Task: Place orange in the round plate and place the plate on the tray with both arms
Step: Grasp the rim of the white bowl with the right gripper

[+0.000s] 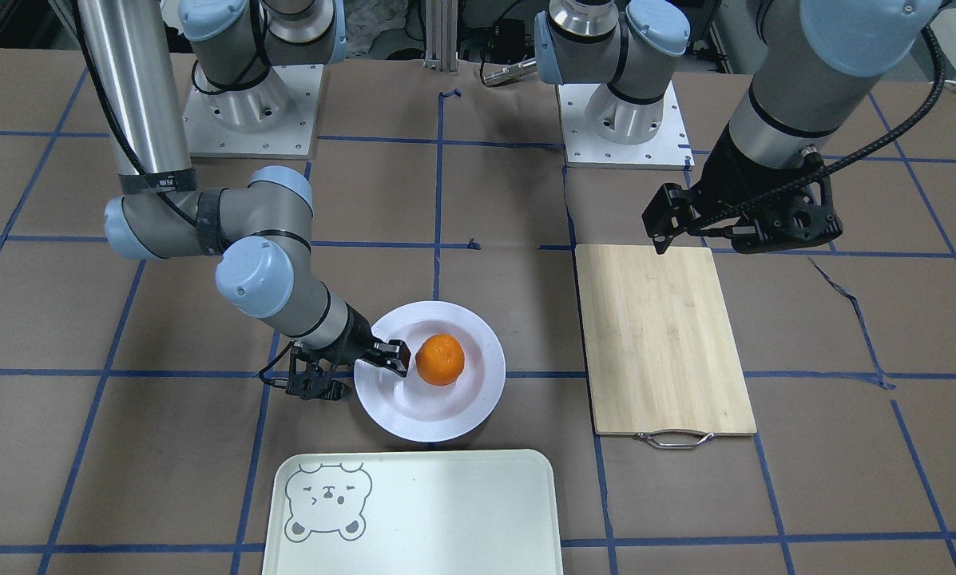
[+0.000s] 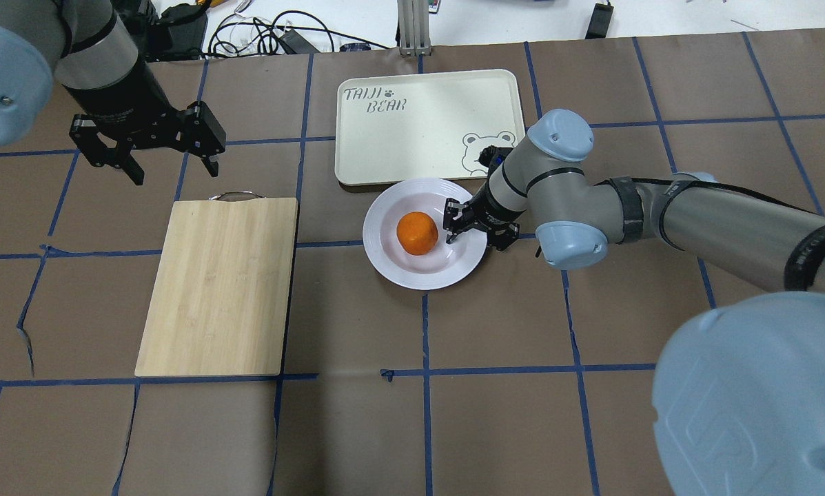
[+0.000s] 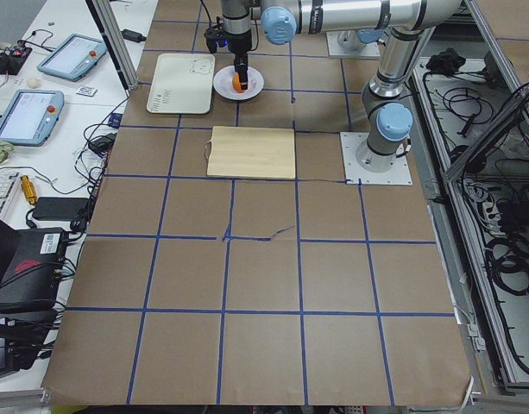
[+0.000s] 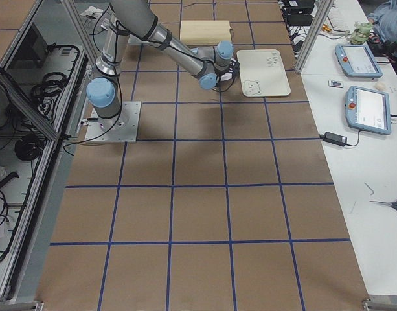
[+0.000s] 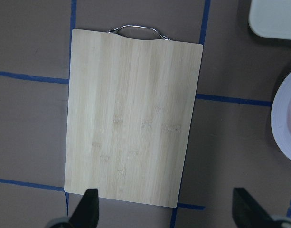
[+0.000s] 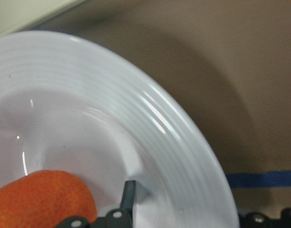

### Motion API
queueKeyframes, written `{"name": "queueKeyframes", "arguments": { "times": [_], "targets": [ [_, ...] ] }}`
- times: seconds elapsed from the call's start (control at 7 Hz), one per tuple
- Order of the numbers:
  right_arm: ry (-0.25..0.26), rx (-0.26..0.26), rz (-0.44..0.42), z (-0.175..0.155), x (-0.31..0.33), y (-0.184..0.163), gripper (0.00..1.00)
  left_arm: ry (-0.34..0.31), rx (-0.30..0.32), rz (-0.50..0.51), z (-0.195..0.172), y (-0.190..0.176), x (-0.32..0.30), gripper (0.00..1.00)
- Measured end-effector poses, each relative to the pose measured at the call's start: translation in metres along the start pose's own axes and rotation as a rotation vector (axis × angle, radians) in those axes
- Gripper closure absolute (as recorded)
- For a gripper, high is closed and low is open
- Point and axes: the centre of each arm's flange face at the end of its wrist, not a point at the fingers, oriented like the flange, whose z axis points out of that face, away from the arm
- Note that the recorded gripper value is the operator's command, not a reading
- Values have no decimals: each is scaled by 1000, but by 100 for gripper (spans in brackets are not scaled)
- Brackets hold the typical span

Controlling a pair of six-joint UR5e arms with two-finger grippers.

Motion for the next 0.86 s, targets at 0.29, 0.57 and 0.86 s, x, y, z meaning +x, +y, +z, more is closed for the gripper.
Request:
{"name": "queueKeyframes", "arguments": {
  "times": [0.29,0.57,0.86],
  "targets": [
    [4,9,1,-4,-2,-1,100,1,0,1,0,0,0,0],
    [0,16,9,-9,-3,-2,100,1,0,2,0,0,0,0],
    [-12,29,46,-18,-7,-3,100,-1,-3,4,1,0,1,0]
  ]
}}
